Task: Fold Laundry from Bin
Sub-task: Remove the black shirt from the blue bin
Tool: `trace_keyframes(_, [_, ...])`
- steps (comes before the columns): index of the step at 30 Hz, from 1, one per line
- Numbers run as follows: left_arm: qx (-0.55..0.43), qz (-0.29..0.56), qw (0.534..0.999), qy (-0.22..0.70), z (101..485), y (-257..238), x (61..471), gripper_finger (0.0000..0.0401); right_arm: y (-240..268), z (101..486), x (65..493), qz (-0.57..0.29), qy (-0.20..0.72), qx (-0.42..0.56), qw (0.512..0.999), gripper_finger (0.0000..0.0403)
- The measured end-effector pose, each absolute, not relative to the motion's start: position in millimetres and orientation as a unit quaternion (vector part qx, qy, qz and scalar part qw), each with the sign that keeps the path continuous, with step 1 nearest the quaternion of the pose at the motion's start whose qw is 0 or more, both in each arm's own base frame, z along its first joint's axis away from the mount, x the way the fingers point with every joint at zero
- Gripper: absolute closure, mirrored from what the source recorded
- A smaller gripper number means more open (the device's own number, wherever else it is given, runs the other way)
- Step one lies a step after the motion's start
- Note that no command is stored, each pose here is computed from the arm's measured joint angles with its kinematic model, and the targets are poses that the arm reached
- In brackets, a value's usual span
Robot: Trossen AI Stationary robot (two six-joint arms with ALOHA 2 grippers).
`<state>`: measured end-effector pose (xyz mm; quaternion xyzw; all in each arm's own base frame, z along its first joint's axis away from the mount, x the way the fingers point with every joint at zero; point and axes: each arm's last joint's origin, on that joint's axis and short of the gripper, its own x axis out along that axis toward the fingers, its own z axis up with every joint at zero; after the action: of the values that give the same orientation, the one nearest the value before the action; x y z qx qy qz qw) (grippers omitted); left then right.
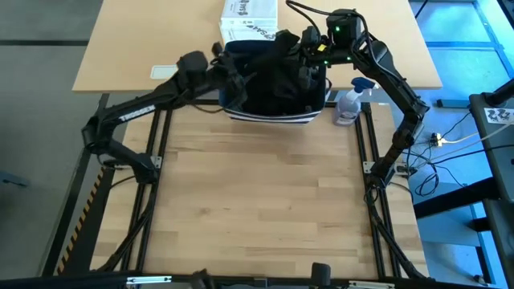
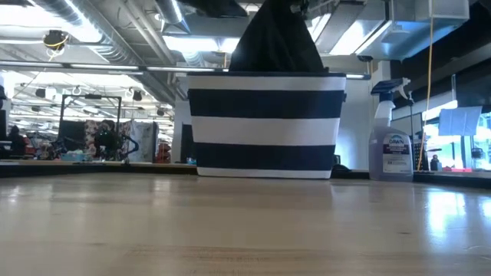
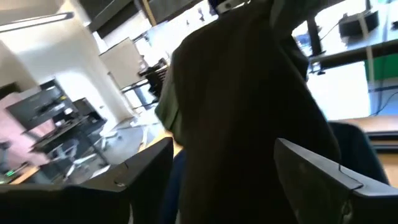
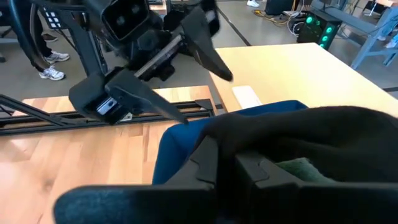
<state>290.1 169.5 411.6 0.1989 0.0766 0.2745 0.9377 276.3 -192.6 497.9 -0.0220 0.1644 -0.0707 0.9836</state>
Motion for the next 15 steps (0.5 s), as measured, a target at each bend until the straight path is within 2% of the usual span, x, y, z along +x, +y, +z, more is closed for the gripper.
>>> trace_keyframes(7, [0.195,0.239,0.946,0.102,395.1,184.5,315.0,0.0134,-192.3,496.8,275.9,-0.069,0.17,-0.022,0.983,0.0387])
trace_keyframes(10, [0.208,0.252,0.938,0.112,391.1,187.4,318.1,0.0144,-192.2,495.9,275.6,-0.068,0.175,-0.026,0.982,0.0387])
trace_keyframes(15, [0.227,0.276,0.926,0.122,391.6,188.5,317.6,0.0194,-192.1,495.2,275.5,-0.067,0.178,-0.027,0.981,0.0387])
